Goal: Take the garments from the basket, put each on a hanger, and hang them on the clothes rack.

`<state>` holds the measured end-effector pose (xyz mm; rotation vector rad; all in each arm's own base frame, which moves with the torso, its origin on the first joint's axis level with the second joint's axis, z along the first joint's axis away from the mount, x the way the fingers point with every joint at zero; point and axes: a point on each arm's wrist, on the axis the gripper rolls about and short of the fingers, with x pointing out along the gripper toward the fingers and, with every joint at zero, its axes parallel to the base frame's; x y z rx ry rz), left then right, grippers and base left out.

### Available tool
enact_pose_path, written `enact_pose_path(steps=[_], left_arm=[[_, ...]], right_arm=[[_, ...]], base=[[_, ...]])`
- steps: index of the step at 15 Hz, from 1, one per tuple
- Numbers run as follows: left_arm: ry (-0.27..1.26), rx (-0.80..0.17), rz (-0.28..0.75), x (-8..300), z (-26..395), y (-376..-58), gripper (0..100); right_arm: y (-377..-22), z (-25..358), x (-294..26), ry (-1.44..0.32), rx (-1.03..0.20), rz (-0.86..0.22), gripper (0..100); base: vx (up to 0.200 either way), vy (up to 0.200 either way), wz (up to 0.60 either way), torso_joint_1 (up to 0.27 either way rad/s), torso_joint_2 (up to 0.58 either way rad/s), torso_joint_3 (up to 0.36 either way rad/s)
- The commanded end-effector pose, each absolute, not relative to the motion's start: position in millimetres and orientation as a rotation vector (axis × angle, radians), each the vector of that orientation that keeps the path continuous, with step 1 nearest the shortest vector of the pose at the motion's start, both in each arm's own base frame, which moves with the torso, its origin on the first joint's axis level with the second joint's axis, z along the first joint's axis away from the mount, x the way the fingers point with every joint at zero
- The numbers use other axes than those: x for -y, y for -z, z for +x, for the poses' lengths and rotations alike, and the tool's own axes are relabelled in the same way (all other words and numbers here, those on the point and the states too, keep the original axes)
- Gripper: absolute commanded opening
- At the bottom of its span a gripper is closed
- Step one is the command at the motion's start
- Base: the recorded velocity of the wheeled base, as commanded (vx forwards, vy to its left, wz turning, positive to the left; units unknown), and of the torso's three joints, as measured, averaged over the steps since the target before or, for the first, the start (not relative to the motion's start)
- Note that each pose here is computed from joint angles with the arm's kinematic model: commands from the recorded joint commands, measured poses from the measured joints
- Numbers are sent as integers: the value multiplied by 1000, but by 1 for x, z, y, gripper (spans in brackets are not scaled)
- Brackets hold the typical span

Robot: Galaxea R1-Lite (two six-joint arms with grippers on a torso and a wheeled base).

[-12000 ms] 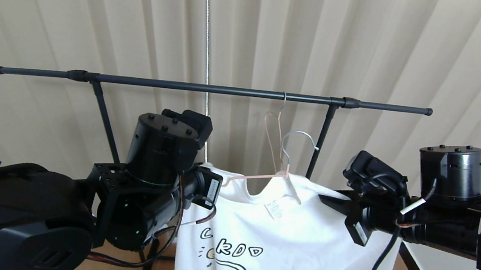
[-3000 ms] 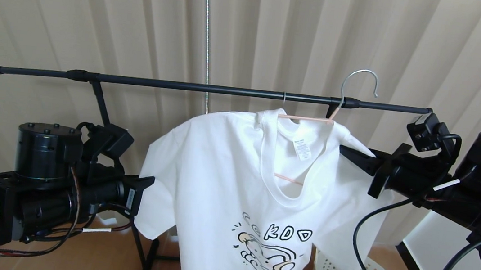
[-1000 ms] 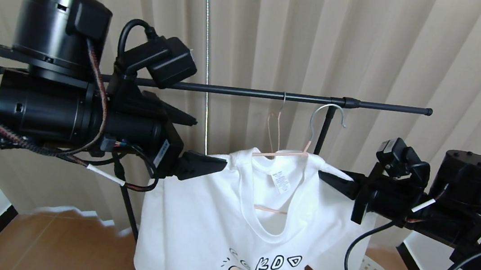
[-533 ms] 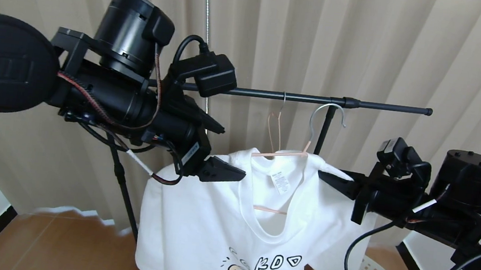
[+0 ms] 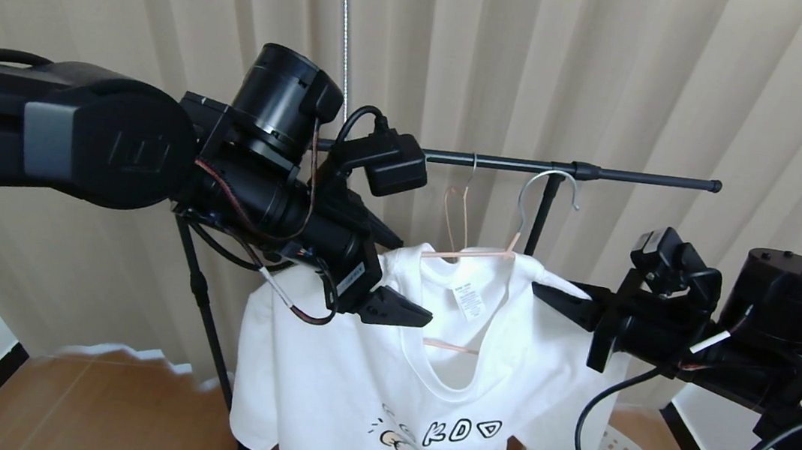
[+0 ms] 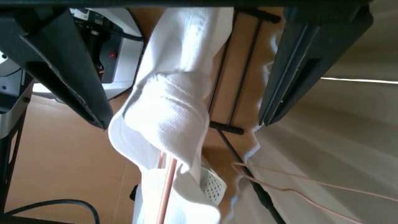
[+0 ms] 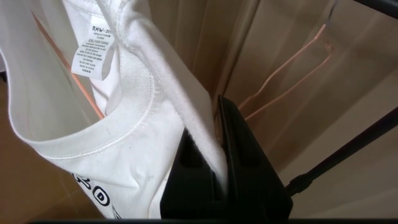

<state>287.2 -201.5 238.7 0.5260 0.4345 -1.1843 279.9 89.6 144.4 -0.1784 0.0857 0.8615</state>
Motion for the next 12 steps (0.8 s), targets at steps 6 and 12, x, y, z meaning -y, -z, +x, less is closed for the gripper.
enact_pose_path(steps=[6,12], left_arm=[[1220,-441,514,203,286,-235,100],[1231,-440,516,206,284,-235,0]], right_arm=[[-146,281,-90,-858,-78,-180,0],[-147,281,-90,-860,-77,-179,0]], base=[[0,0,0,0,0,0],[0,0,0,0,0,0]])
